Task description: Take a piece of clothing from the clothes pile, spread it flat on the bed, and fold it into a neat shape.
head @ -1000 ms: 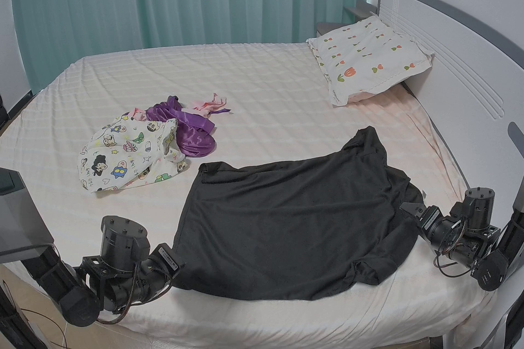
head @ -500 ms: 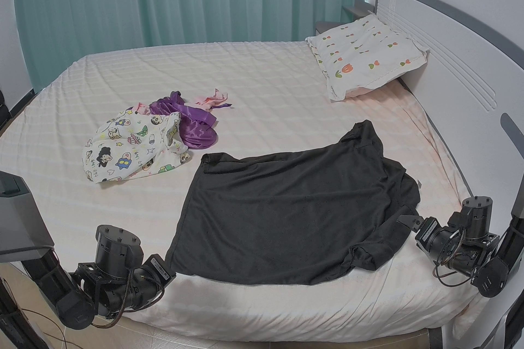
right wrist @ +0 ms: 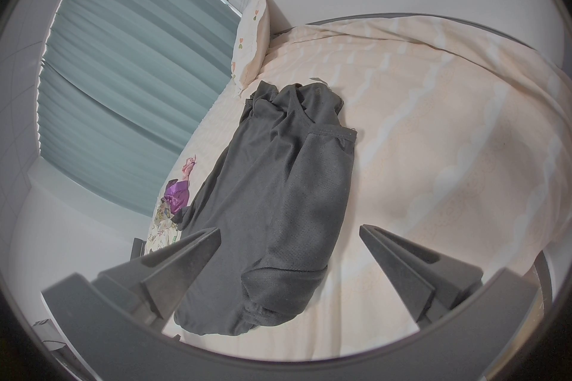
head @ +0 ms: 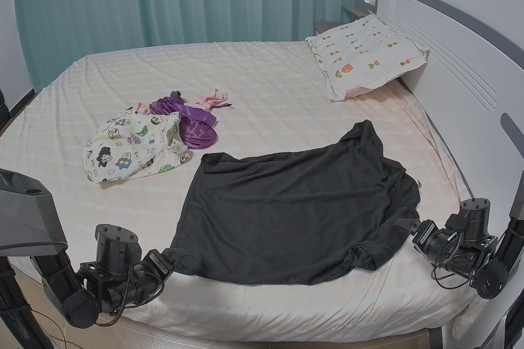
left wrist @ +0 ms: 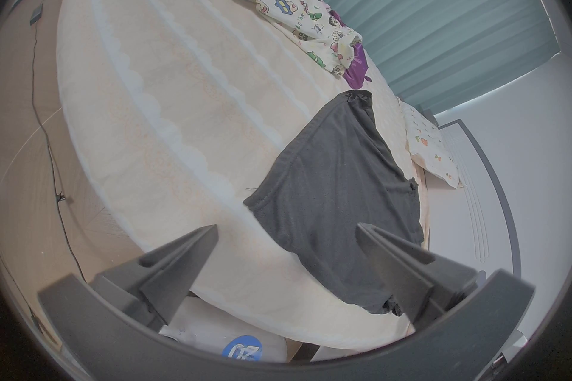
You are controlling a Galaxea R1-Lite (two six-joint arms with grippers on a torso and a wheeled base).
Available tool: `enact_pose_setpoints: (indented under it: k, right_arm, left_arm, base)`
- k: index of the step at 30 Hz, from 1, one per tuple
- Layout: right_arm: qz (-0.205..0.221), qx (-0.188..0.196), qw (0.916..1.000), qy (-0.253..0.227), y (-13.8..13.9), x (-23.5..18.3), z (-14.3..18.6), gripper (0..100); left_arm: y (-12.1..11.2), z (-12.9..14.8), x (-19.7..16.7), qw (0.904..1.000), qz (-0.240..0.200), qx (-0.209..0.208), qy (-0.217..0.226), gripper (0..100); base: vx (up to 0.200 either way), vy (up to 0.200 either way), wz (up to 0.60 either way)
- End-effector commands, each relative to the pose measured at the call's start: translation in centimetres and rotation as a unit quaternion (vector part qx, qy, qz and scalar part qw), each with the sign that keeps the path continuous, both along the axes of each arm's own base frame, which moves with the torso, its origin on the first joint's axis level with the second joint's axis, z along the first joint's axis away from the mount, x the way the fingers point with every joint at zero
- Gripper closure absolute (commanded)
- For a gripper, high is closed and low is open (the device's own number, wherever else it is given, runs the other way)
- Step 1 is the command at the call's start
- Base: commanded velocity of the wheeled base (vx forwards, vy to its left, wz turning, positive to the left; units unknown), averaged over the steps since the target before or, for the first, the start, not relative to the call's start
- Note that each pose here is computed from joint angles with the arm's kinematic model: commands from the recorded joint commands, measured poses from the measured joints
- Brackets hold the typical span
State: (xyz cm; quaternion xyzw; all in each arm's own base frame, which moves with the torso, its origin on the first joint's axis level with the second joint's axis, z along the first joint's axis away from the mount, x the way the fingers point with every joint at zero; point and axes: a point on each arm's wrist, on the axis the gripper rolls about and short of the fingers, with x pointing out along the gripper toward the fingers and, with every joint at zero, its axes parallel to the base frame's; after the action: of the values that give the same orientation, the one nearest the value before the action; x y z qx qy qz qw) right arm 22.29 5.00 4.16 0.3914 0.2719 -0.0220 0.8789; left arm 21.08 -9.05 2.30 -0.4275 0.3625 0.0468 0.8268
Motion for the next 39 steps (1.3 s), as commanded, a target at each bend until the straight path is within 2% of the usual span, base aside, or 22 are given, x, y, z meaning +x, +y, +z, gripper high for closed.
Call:
enact_pose_setpoints:
  k: [1, 7, 10, 11, 22, 28, 33, 38, 39]
  right_arm:
    - [0.001, -0.002, 1.0000, 0.004, 0.0, 0.0, -0.2, 0]
    - [0.001, -0.006, 0.9997, 0.022, 0.1, 0.1, -1.0, 0]
    - [0.002, -0.009, 0.9994, 0.033, 0.1, 0.3, -1.6, 0]
    - [0.002, -0.009, 0.9994, 0.032, 0.1, 0.3, -1.6, 0]
    - [0.015, -0.006, 0.9992, 0.037, 0.6, 0.1, -1.7, 0]
    - [0.040, -0.007, 0.9981, 0.045, 1.8, -0.3, -2.1, 0]
    - [0.060, 0.014, 0.9969, 0.047, 3.4, -0.7, -1.9, 0]
    - [0.077, 0.009, 0.9956, 0.053, 4.3, -0.6, -2.5, 0]
    - [0.078, 0.010, 0.9960, 0.041, 4.6, 0.0, -2.4, 100]
  left_arm:
    - [-0.1, -1.2, 0.3, 0.9998, 0.002, 0.007, 0.018, 0]
    - [-0.3, -2.1, 1.4, 0.9999, 0.010, 0.004, 0.006, 0]
    - [-0.4, -2.2, 2.0, 0.9993, 0.026, -0.017, -0.020, 0]
    - [-0.4, -2.1, 2.2, 0.9990, 0.029, -0.023, -0.026, 100]
    - [0.1, -1.8, 1.9, 0.9984, 0.038, -0.024, -0.035, 100]
    - [1.6, 0.6, 2.4, 0.9928, 0.076, -0.041, -0.083, 100]
    - [2.1, 1.3, 2.6, 0.9903, 0.087, -0.045, -0.099, 100]
    - [2.2, 1.5, 2.6, 0.9898, 0.089, -0.046, -0.102, 100]
    - [2.2, 1.5, 2.6, 0.9898, 0.088, -0.047, -0.101, 100]
  base:
    - [0.000, 0.000, 0.00]
    - [0.000, 0.000, 0.00]
    - [0.000, 0.000, 0.00]
    - [0.000, 0.000, 0.00]
    - [0.000, 0.000, 0.00]
    - [0.000, 0.000, 0.00]
    - [0.000, 0.000, 0.00]
    - [0.000, 0.000, 0.00]
    - [0.000, 0.000, 0.00]
